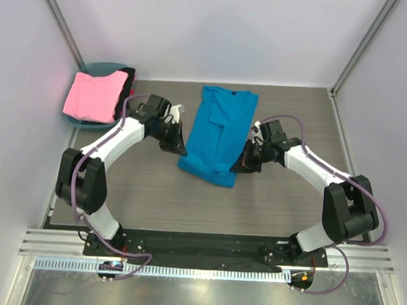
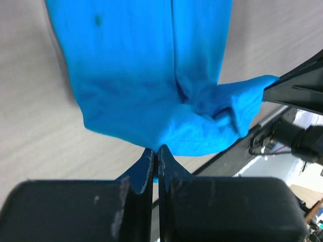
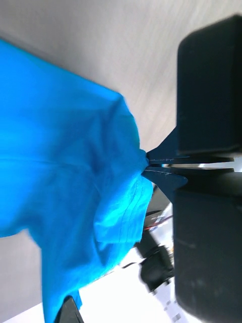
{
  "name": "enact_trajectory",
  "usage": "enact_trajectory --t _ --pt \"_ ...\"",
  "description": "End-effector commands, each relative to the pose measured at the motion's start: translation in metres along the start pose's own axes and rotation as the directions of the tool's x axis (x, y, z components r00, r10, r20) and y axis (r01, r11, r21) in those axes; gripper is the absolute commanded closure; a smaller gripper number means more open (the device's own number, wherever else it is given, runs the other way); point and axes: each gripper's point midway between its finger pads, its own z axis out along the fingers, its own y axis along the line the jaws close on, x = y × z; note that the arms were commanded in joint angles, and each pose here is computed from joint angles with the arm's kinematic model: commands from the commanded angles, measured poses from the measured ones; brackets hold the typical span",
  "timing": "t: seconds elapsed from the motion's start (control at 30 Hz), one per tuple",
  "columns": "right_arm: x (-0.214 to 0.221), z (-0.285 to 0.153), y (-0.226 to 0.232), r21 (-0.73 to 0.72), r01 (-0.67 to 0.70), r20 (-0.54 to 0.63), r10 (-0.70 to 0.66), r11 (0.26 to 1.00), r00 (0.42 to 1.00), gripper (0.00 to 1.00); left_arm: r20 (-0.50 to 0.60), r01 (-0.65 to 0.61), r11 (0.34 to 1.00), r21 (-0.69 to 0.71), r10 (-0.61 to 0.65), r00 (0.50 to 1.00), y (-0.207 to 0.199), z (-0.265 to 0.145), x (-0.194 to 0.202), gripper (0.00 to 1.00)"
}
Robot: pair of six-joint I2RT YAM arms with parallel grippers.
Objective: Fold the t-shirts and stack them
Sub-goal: Fold the tshirt
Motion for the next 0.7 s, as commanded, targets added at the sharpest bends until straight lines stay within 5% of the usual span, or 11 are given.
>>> enact_trajectory --t 0.0,0.67 --pt "-0.036 -0.008 0.005 -0.020 0.030 0.079 -0.028 0.999 0.996 0.99 0.102 -0.062 0.998 0.006 0.061 0.993 -0.009 -0.002 -0.049 1.00" --pt "-0.128 0.012 -0.014 -0.009 0.049 0.208 -0.046 0.999 0.977 0.99 0.161 -0.090 0.995 -0.036 0.094 0.982 0.016 0.052 -0.142 1.00"
